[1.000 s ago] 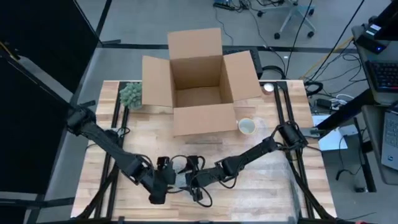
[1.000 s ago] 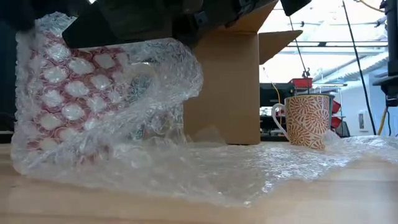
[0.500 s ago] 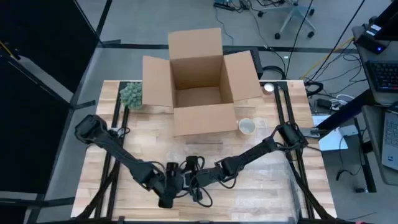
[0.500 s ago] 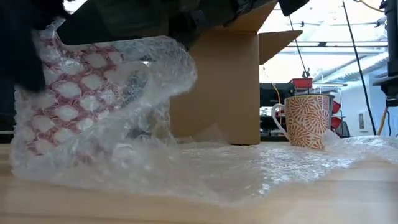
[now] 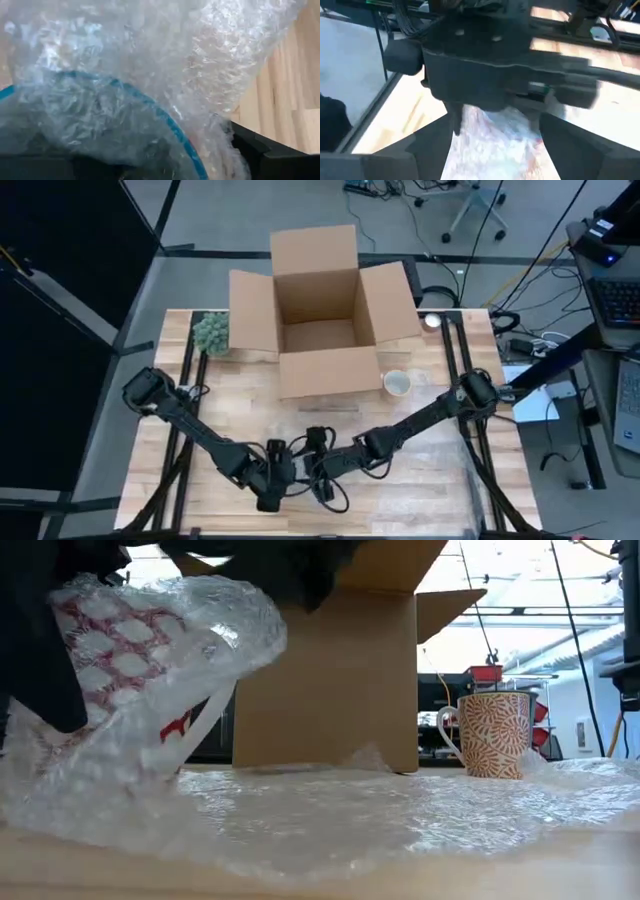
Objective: Wrap mug
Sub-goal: Wrap the red cup in the bubble wrap
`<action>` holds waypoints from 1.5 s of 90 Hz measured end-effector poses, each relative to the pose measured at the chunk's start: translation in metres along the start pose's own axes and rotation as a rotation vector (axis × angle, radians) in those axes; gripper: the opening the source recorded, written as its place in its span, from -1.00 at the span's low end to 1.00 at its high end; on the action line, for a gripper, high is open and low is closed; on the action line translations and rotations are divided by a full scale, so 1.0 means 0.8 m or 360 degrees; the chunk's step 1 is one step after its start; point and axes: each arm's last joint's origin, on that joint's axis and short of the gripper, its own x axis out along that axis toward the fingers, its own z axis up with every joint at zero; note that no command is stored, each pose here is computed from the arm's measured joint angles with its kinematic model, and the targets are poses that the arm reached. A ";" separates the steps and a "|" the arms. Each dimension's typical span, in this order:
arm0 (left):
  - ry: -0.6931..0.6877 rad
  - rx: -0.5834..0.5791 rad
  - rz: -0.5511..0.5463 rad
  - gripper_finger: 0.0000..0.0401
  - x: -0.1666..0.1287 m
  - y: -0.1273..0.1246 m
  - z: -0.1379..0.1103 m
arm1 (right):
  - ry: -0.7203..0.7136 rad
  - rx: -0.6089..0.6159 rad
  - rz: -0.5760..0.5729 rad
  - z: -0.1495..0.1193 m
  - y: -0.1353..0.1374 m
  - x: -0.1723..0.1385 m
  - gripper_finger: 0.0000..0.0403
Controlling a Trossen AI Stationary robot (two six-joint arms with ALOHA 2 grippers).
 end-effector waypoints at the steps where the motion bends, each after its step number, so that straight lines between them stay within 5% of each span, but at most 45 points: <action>1: -0.0001 0.0002 0.0000 0.02 0.000 0.000 0.000 | -0.0002 0.0006 0.0000 0.002 0.000 -0.002 0.38; 28: -0.0013 0.0002 -0.0011 0.02 0.001 0.004 0.004 | 0.0506 0.0191 -0.0080 -0.001 -0.016 -0.067 0.38; 50: -0.0001 0.0032 -0.0014 0.02 -0.001 0.000 0.003 | 0.1042 0.0182 -0.0356 -0.068 -0.024 -0.077 0.38; 86: -0.0018 0.0018 -0.0029 0.03 -0.003 -0.001 0.008 | 0.0747 0.0462 -0.0326 -0.166 -0.029 -0.057 0.38; 117: -0.0024 0.0017 -0.0029 0.03 -0.003 -0.001 0.009 | 0.0680 0.0517 -0.0329 -0.180 -0.035 -0.058 0.37; 135: -0.0026 0.0023 -0.0028 0.03 -0.003 0.000 0.009 | 0.0692 0.0523 -0.0344 -0.180 -0.041 -0.056 0.19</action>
